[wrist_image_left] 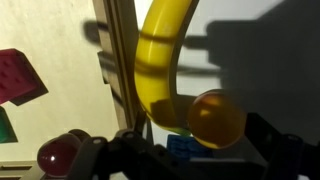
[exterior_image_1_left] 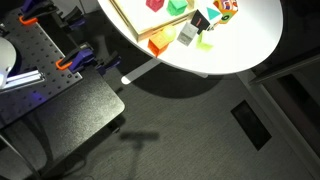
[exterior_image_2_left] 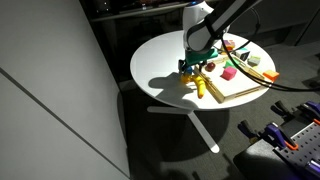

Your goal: Pick up the objects on the left side of the tray and place them in the tray starting with the mulberry pink block then the yellow round fruit and finally the blue block

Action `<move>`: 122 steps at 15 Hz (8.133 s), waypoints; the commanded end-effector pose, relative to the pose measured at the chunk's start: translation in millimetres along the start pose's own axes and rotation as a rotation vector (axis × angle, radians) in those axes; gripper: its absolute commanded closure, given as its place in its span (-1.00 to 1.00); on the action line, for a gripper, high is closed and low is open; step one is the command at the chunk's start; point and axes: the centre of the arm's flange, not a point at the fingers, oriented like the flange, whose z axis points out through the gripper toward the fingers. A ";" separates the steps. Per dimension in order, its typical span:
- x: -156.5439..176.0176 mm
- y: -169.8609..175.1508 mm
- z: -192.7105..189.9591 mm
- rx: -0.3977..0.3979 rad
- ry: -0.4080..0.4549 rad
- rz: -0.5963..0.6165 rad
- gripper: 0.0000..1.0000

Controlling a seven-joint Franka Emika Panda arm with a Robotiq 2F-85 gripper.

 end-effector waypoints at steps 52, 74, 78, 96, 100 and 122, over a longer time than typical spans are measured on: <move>21.5 105.5 -17.9 -0.116 -0.172 0.084 0.17; -4.7 124.0 -0.9 0.028 -0.114 0.060 -1.00; -0.5 109.4 -6.7 0.041 -0.092 0.089 -1.00; 49.4 34.4 -7.5 0.045 0.049 0.136 -1.00; 61.7 25.3 -1.9 0.042 0.066 0.151 -1.00; 78.3 -4.6 5.4 -0.002 0.110 0.176 0.32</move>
